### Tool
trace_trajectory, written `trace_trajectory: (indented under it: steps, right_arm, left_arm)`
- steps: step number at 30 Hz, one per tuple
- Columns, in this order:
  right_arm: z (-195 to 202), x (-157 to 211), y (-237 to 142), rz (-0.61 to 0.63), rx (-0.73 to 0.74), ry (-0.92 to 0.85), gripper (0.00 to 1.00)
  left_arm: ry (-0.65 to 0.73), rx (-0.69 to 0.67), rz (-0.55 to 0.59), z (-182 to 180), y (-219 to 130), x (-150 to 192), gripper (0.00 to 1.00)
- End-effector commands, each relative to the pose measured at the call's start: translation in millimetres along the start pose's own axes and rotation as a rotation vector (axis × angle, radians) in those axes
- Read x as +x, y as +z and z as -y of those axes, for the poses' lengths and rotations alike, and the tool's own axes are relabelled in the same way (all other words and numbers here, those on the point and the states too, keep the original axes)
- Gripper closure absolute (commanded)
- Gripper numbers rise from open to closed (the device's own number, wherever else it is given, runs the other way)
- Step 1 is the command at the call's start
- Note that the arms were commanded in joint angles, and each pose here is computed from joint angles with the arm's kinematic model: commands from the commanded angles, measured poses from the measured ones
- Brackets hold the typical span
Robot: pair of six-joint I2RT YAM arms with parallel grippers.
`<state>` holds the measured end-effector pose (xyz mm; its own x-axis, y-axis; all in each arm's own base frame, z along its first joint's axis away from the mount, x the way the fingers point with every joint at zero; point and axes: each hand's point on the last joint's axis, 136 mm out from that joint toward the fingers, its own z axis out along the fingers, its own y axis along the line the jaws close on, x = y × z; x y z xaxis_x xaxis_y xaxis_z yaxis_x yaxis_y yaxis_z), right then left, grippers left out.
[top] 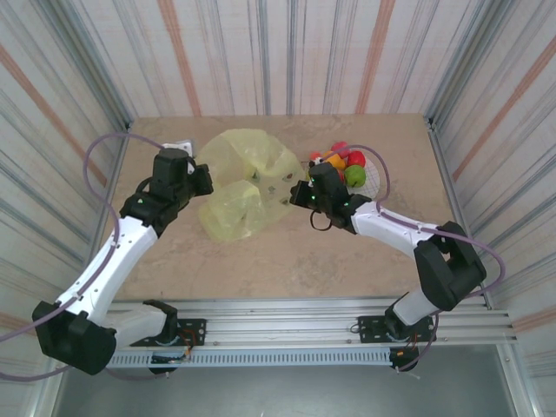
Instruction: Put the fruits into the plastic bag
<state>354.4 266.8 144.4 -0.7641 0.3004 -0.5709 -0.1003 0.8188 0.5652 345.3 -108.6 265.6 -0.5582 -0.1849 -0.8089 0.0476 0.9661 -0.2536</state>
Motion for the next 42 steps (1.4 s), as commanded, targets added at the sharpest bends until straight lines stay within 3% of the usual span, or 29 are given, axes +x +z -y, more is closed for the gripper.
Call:
trace_trajectory:
  steps: [1, 7, 11, 17, 24, 30, 36, 42]
  right_arm:
    - [43, 23, -3, -0.094, 0.191, -0.093, 1.0]
    - [36, 22, 1, -0.137, 0.202, -0.176, 1.0]
    - [1, 22, 6, -0.137, 0.008, -0.189, 0.94]
    - [-28, 16, 5, -0.136, -0.145, -0.202, 0.62]
    - [-12, 10, -13, -0.149, -0.101, -0.24, 0.3]
    - [1, 1, -57, -0.119, -0.079, -0.259, 0.05]
    - [17, -12, -92, -0.035, -0.04, -0.229, 0.01]
    - [97, -26, -74, -0.006, 0.306, -0.098, 0.04]
  left_arm:
    - [0.093, -0.043, 0.087, -6, -13, -24, 1.0]
    - [0.184, -0.035, 0.104, 1, -23, -41, 1.0]
    - [0.185, 0.082, 0.06, 22, -20, -34, 1.0]
    - [0.161, 0.151, -0.044, 37, -5, -17, 1.0]
    - [0.069, 0.15, -0.069, 41, 3, -20, 1.0]
    - [-0.035, 0.197, -0.07, 49, 6, -23, 1.0]
    - [-0.086, 0.203, -0.071, 49, 10, -22, 1.0]
    - [-0.131, 0.251, -0.066, 48, 11, -16, 1.0]
